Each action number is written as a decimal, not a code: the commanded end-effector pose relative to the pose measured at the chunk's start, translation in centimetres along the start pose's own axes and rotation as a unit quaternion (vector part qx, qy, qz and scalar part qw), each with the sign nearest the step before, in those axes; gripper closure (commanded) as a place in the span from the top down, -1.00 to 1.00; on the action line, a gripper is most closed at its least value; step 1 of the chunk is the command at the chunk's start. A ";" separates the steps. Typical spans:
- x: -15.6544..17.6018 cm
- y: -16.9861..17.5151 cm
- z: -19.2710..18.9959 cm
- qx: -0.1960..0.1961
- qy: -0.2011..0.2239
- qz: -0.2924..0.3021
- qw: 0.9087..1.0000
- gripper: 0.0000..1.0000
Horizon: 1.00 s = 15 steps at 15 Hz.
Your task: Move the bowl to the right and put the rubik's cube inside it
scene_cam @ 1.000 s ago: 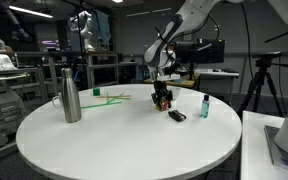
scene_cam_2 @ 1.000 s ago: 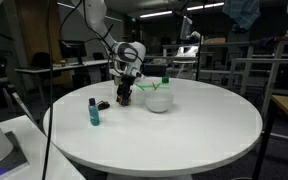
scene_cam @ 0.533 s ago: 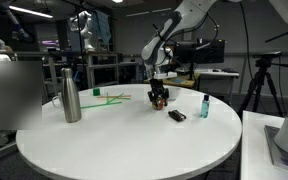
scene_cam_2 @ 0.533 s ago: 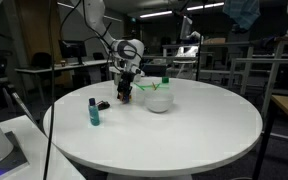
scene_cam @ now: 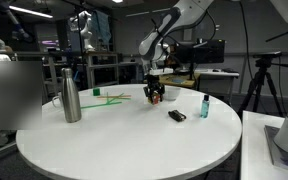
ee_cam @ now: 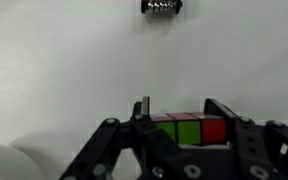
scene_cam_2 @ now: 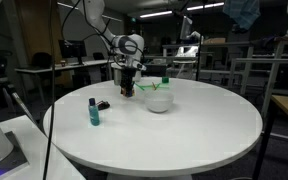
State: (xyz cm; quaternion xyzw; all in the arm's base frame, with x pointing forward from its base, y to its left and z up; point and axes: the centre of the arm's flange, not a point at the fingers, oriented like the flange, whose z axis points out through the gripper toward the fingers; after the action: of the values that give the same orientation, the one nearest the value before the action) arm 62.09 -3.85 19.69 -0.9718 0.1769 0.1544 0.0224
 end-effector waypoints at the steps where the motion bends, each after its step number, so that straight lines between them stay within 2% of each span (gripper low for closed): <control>1: -0.6 0.7 -3.0 0.001 0.014 0.022 1.000 -0.29; 15: -0.5 7.6 -6.6 0.025 0.035 0.101 0.994 -0.29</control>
State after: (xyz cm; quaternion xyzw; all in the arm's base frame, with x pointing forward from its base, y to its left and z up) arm 62.12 -10.55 24.25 -0.9593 0.2563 0.1169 0.0177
